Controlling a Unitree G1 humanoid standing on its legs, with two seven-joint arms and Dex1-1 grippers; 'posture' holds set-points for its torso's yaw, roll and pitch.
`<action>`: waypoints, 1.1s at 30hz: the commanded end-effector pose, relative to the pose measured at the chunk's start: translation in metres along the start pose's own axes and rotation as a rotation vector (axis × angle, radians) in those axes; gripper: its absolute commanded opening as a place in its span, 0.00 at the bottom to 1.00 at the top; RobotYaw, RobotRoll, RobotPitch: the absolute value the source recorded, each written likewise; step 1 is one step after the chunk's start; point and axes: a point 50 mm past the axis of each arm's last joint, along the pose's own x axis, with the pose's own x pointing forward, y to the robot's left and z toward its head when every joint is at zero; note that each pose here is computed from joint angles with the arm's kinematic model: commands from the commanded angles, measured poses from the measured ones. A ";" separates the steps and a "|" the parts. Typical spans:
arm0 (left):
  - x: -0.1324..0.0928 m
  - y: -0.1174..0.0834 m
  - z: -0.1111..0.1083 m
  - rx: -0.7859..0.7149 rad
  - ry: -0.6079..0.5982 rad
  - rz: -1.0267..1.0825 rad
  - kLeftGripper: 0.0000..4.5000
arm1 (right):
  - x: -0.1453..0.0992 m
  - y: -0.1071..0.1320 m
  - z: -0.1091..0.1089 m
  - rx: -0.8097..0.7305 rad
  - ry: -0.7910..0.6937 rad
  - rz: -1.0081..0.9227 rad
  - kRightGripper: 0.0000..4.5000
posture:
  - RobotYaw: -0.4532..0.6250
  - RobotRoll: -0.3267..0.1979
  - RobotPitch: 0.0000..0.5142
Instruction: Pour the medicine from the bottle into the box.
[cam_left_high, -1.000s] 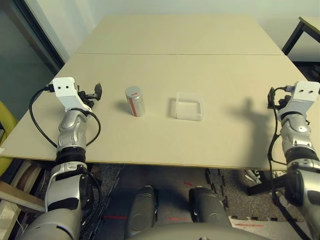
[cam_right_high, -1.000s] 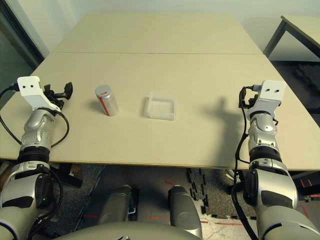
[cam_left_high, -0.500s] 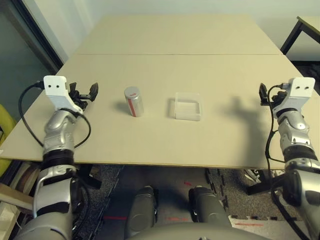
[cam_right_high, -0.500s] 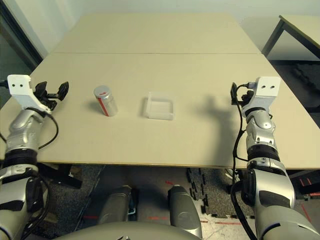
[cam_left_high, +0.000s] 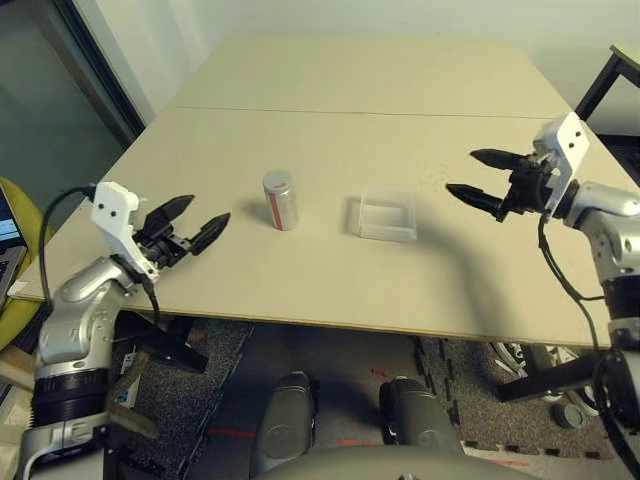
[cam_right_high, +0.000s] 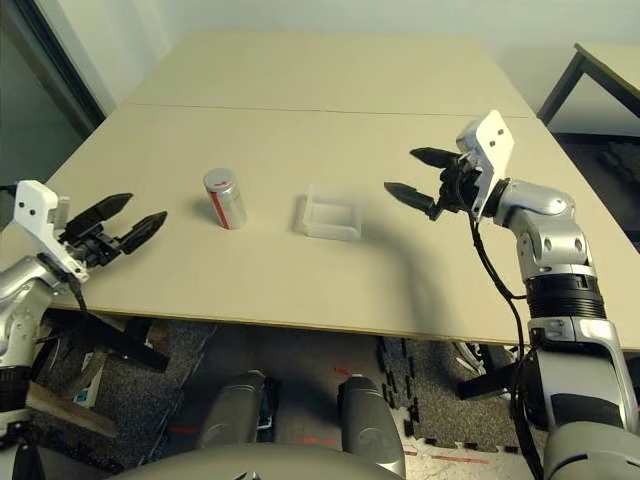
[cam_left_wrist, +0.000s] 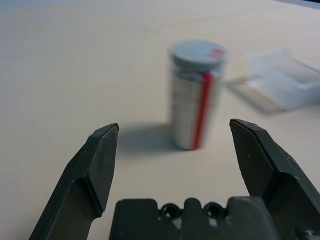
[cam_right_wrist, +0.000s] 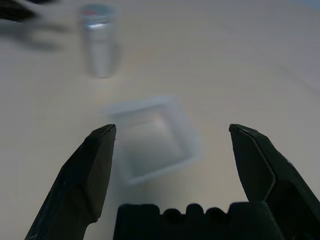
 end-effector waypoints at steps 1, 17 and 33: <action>0.012 0.001 -0.007 0.033 0.023 0.005 0.99 | 0.006 0.010 0.004 0.009 0.022 0.084 1.00 | 0.38 0.62 0.15; 0.062 0.005 -0.019 0.034 -0.015 0.017 0.99 | 0.019 0.022 0.011 0.006 0.030 0.161 1.00 | 0.32 0.62 0.15; 0.090 -0.006 -0.027 -0.018 -0.039 -0.009 0.78 | 0.020 0.024 0.008 0.012 0.034 0.163 1.00 | 0.31 0.62 0.14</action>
